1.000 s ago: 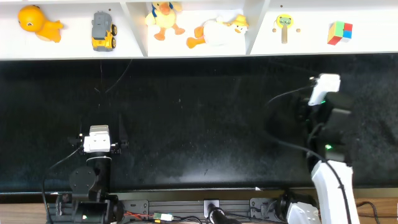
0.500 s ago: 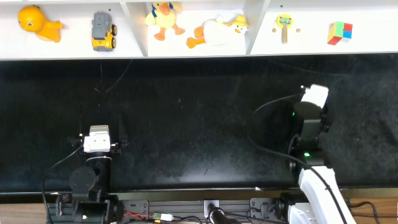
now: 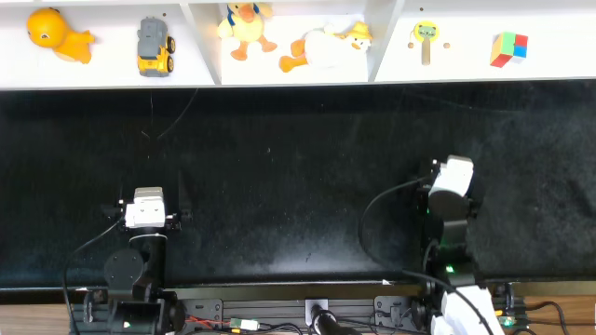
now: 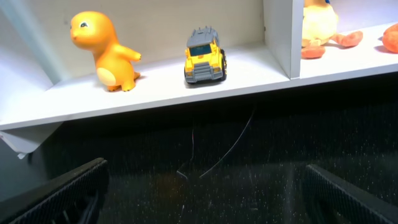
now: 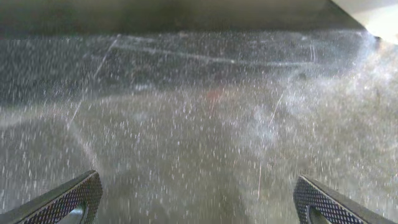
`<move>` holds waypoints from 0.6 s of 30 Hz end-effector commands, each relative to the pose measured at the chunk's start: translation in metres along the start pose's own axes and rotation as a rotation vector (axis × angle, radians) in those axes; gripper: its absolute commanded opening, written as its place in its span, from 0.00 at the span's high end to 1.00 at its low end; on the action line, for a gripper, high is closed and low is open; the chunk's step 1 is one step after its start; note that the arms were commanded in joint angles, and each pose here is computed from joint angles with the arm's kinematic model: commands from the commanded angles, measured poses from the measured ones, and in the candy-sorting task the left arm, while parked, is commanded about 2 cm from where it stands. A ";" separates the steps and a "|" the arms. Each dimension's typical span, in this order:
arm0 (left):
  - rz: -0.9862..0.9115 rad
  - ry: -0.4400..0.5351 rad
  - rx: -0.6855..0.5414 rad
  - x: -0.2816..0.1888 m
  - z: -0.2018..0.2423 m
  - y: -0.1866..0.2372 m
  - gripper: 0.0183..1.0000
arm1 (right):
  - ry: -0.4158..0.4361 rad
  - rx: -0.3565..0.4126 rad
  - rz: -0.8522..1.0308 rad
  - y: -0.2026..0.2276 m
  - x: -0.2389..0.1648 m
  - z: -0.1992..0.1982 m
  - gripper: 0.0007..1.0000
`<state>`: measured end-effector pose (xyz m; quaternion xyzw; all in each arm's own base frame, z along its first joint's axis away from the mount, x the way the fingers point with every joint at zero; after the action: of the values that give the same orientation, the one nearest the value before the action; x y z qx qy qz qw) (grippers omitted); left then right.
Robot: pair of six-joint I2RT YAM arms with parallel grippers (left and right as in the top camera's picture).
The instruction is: Store Toys
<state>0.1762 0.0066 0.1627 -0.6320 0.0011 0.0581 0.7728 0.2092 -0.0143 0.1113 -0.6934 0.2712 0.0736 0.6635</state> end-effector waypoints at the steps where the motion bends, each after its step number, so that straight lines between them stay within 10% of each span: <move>1: -0.007 -0.008 0.018 -0.001 0.001 -0.001 0.00 | -0.018 -0.014 0.014 0.013 -0.007 -0.001 0.01; 18: -0.006 -0.008 0.018 -0.001 0.001 -0.001 0.00 | -0.041 0.109 -0.291 -0.025 -0.049 -0.016 0.00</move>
<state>0.1762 0.0066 0.1628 -0.6320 0.0009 0.0580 0.7728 0.1775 -0.0169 0.1463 -0.6889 0.1846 -0.0032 0.7009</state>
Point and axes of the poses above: each gripper's point midway between its finger pads, its own x axis out along the fingers, its own z axis along the line the jaws close on, y = z × x, the point moved 7 cm from there along -x, back along the fingers
